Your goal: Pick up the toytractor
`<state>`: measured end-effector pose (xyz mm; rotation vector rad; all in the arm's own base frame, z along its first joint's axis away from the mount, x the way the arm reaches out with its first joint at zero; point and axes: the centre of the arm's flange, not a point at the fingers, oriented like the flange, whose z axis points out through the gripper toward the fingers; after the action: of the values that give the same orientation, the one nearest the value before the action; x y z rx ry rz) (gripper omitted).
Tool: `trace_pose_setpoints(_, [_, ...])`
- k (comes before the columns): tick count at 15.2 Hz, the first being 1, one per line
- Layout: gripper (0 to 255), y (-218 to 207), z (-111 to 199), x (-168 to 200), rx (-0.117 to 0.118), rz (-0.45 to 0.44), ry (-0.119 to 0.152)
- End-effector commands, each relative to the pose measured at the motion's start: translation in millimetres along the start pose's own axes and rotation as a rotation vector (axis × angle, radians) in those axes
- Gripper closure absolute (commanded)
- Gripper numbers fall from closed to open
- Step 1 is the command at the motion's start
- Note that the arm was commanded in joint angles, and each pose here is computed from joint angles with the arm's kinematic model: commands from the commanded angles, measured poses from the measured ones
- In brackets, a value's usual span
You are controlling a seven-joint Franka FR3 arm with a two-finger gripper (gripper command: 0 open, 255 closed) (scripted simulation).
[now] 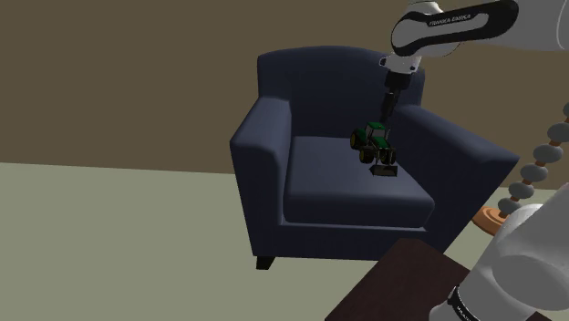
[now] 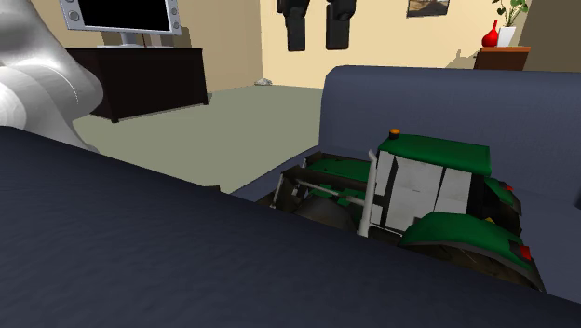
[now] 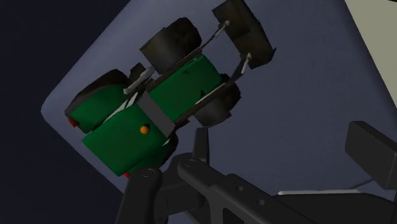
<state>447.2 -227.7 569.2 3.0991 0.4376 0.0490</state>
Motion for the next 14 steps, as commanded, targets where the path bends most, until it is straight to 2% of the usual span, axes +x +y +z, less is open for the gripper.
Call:
trace_pose_setpoints(1, [0,26.4,5.8,11.6,0.011,-0.015,0.006])
trace_pose_setpoints(11, [0,147.9,43.2,67.9,0.076,-0.077,0.036])
trace_pose_setpoints(14, [0,152.3,55.3,69.9,0.079,-0.080,0.037])
